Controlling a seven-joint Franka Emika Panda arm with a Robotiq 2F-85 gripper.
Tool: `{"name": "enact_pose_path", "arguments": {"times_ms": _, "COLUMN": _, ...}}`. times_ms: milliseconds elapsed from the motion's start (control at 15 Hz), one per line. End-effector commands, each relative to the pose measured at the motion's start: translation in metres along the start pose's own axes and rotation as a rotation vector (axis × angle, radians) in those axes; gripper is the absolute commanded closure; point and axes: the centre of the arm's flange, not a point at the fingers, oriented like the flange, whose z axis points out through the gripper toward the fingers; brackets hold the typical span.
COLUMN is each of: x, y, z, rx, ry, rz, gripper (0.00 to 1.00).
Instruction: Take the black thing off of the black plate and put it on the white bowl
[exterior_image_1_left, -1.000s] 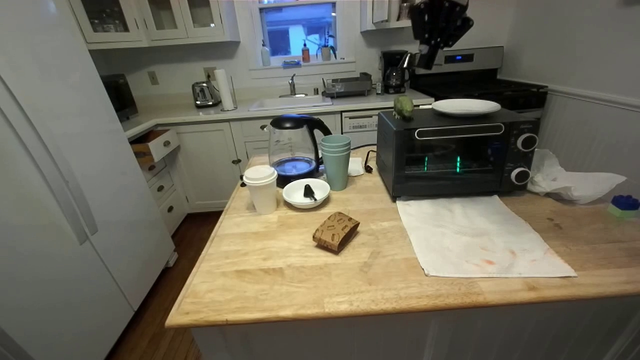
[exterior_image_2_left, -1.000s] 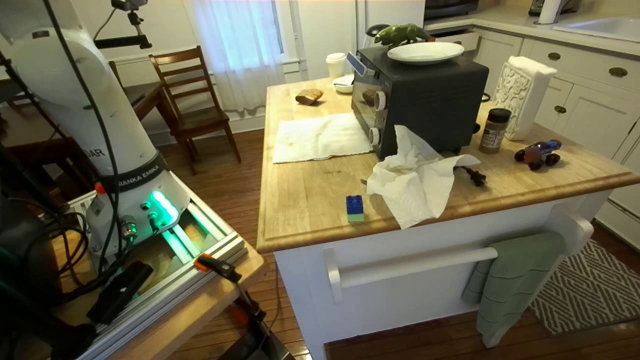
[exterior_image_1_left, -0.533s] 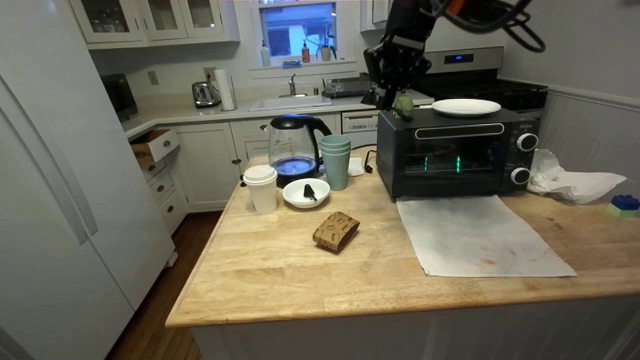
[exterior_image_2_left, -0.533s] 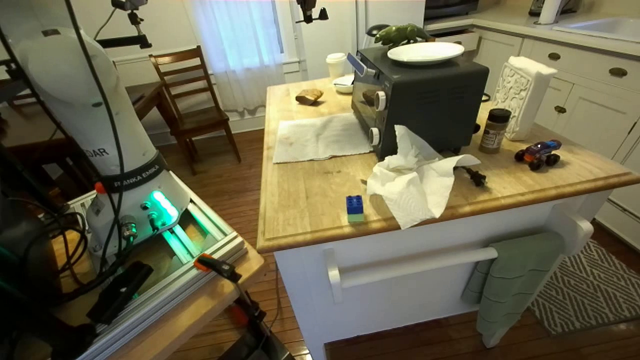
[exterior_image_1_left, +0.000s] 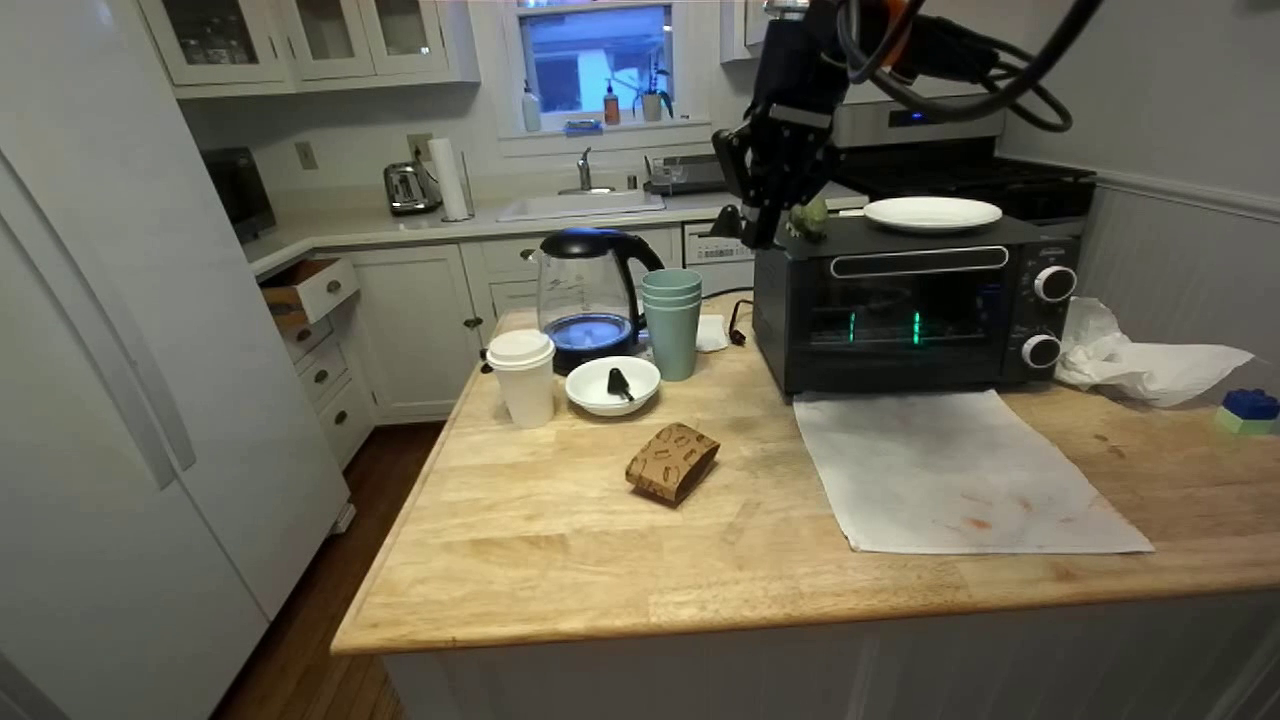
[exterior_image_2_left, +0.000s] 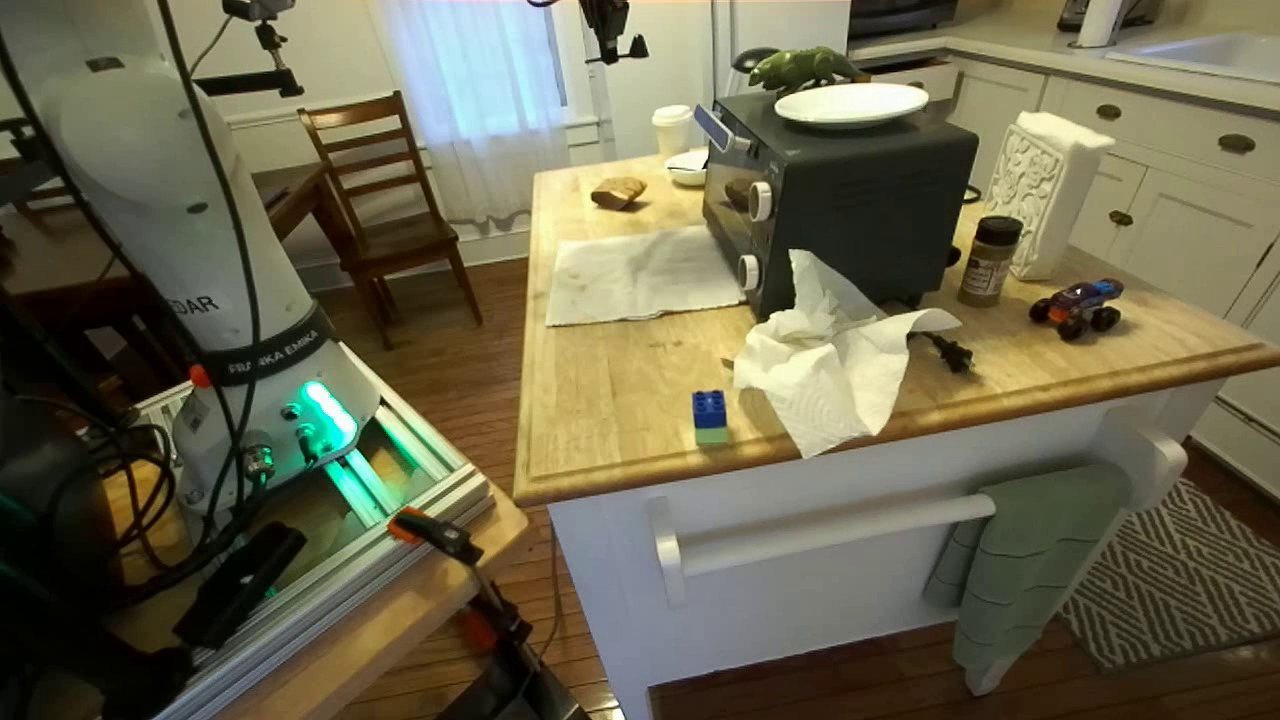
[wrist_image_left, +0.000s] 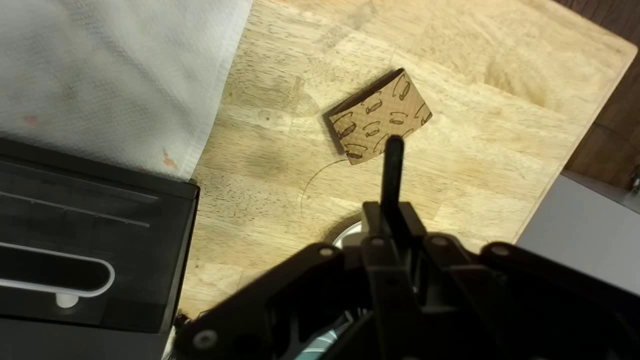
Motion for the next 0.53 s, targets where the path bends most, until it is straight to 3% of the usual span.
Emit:
{"name": "enact_pose_path", "arguments": {"times_ms": 0, "x": 0.0, "y": 0.0, "z": 0.0, "rx": 0.0, "ry": 0.0, "rz": 0.0, "gripper": 0.91}}
{"name": "enact_pose_path", "arguments": {"times_ms": 67, "x": 0.0, "y": 0.0, "z": 0.0, "rx": 0.0, "ry": 0.0, "rz": 0.0, "gripper": 0.98}}
{"name": "enact_pose_path", "arguments": {"times_ms": 467, "x": 0.038, "y": -0.064, "z": 0.049, "rx": -0.127, "ry": -0.098, "rz": -0.01, "gripper": 0.98}}
